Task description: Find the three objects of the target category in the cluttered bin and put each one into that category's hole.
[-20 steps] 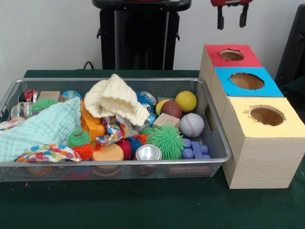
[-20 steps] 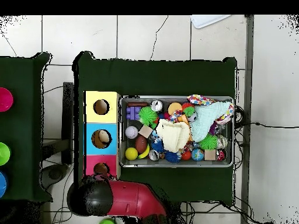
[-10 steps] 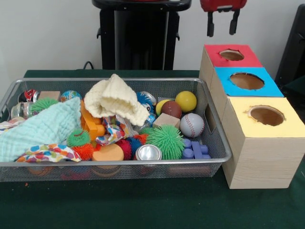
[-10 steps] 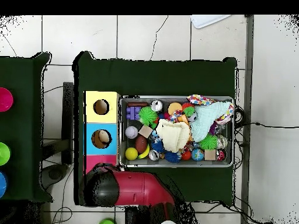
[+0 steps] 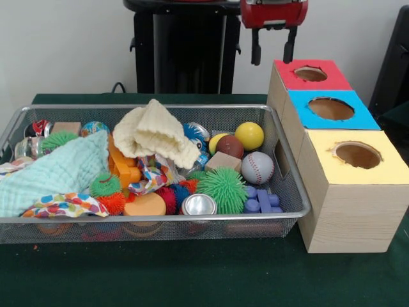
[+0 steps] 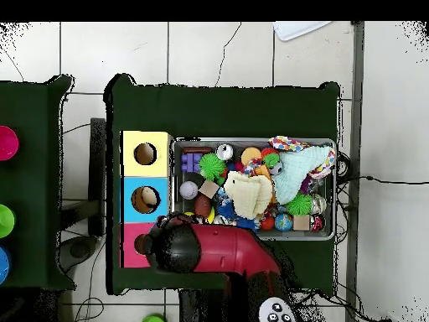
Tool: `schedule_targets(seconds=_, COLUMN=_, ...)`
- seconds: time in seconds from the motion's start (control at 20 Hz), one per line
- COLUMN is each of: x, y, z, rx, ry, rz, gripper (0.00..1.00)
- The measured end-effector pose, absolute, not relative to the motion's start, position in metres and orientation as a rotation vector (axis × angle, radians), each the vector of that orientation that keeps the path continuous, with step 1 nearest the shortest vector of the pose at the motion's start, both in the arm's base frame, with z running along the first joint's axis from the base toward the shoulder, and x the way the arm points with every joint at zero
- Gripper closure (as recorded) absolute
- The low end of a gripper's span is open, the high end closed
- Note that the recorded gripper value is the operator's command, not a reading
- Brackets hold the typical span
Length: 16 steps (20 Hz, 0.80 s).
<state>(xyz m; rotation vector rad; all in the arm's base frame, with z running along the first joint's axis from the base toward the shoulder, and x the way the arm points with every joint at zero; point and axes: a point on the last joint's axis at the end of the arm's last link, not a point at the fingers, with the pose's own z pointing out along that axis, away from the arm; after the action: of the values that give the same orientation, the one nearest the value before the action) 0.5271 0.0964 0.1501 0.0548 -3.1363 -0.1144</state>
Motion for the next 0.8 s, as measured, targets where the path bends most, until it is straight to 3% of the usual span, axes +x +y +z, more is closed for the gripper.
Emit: schedule_targets(seconds=0.8, x=0.617, y=0.022, z=0.158, rx=0.041, ry=-3.245, rz=-0.073, gripper=0.0)
